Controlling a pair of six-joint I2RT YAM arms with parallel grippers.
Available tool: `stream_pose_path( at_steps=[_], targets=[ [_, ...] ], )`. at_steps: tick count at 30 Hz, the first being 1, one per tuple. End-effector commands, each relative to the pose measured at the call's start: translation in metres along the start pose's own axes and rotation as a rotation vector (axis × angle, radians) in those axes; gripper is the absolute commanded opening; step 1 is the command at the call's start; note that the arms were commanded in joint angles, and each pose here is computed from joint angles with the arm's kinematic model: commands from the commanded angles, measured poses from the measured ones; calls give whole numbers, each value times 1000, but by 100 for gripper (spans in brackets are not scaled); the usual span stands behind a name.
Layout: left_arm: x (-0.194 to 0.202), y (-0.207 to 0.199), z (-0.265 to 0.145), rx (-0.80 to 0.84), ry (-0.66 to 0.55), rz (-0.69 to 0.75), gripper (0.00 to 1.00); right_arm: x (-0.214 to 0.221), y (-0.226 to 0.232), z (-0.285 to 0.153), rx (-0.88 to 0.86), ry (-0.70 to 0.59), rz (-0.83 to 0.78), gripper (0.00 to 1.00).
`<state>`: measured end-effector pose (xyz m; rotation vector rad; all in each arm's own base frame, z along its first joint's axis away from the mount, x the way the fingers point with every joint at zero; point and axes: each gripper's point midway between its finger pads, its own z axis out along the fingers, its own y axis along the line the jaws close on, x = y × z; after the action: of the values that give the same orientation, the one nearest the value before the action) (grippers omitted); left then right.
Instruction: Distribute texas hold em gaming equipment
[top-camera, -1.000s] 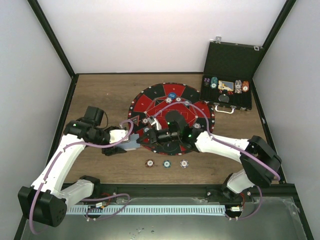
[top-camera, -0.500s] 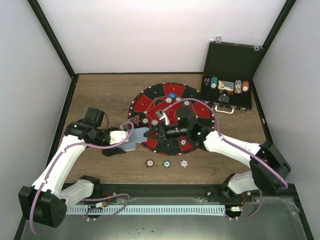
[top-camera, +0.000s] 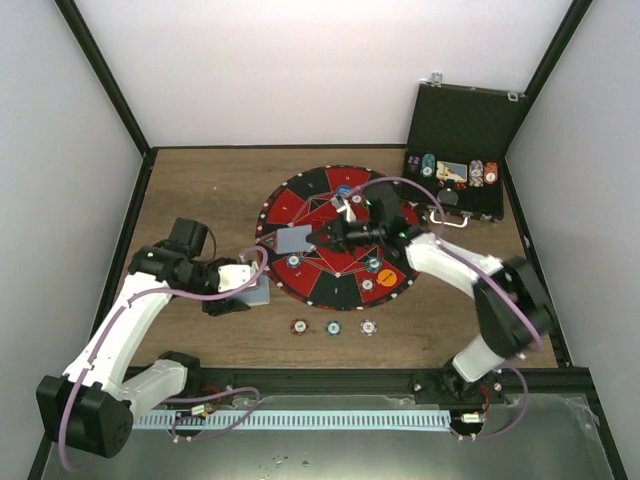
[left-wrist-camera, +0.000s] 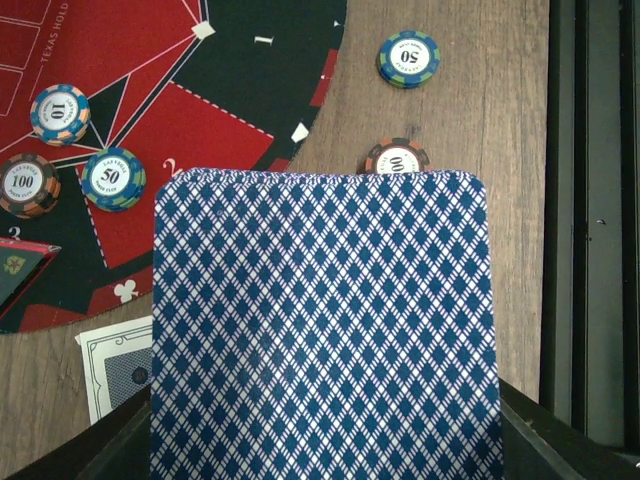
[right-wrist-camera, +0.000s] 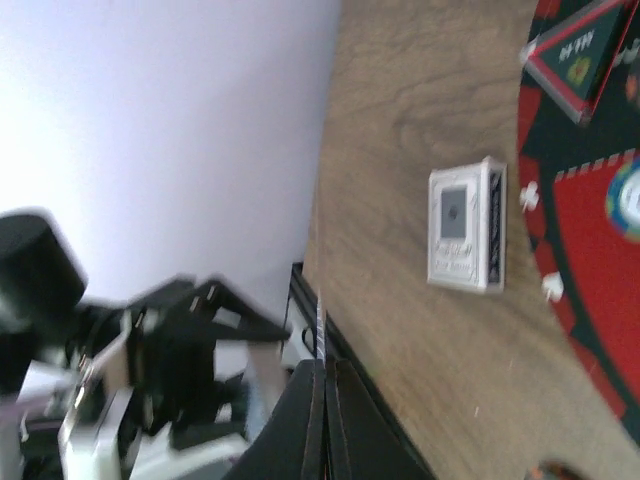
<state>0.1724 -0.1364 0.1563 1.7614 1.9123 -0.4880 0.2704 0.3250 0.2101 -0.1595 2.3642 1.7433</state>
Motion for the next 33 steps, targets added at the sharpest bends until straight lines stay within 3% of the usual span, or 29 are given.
stream_pose_path(
  at_steps=[1,10,17,20,23,27,33],
  targets=[
    [-15,-5,-10,1,-61,18,4,-45,-11,36,14,35,-28,1],
    [-15,-12,-15,9,-59,0,4,-126,-90,124,130,72,48,1],
    [-17,-13,-19,-1,-60,0,4,-141,-148,159,191,82,127,1],
    [-19,-12,-21,-4,-66,-2,4,-146,-153,165,198,81,126,1],
    [-20,-12,-22,-5,-70,-4,4,-150,-150,164,210,84,111,11],
    [-20,-10,-20,-9,-72,-5,4,-154,-138,152,259,68,64,38],
    [-22,-8,-19,-6,-79,-14,4,-157,-107,123,347,28,-21,48]
  ],
)
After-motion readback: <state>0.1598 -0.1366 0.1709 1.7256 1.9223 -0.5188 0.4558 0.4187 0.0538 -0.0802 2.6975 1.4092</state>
